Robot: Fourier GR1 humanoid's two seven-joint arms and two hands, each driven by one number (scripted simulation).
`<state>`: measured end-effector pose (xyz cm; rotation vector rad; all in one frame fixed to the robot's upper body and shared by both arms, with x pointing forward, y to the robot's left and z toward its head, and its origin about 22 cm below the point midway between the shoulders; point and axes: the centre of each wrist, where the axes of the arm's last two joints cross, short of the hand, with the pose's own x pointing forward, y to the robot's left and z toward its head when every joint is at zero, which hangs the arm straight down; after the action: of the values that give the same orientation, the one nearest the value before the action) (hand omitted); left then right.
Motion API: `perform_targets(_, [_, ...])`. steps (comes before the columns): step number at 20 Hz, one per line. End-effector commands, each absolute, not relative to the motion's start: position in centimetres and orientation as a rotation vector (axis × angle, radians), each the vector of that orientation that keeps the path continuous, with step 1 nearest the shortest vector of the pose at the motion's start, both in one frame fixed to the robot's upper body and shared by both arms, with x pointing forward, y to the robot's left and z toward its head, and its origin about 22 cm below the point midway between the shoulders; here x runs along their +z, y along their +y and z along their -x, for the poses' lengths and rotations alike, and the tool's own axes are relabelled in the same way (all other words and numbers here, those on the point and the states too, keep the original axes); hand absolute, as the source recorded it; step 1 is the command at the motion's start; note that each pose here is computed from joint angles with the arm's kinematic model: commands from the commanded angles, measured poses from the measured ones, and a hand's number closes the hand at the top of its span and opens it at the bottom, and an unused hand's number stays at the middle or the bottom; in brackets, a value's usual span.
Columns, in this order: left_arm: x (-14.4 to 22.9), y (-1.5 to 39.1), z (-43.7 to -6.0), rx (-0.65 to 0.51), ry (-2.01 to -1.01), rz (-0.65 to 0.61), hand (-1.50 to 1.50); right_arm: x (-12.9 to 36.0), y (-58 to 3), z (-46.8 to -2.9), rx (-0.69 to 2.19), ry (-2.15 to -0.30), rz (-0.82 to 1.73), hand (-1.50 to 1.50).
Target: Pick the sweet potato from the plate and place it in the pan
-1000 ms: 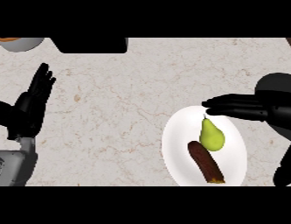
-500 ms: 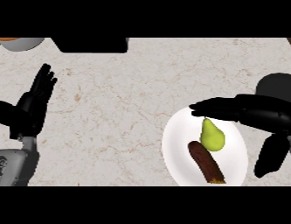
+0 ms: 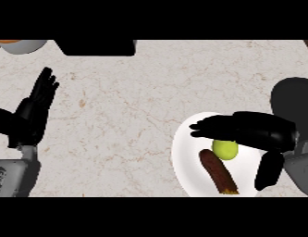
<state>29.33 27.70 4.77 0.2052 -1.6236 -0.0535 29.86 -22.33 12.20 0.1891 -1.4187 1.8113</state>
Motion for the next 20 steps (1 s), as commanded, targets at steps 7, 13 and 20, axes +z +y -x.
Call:
perform_targets(7, [5.8,28.3,-30.2,-0.056,-1.619,-0.201,0.00,9.5,-22.8,-29.0,2.035,-1.342,-0.067,-1.50])
perform_targets(13, [4.4,27.4,-28.7,-0.048,-1.623,-0.188,0.00,10.2,-19.2,-28.2,2.044,-1.294,0.013,-1.50])
perform_targets(20, [4.2,28.5,-28.8,-0.049,-1.612,-0.215,0.00,8.7,-20.7,-28.8,2.083,-1.251,-0.039,-1.50])
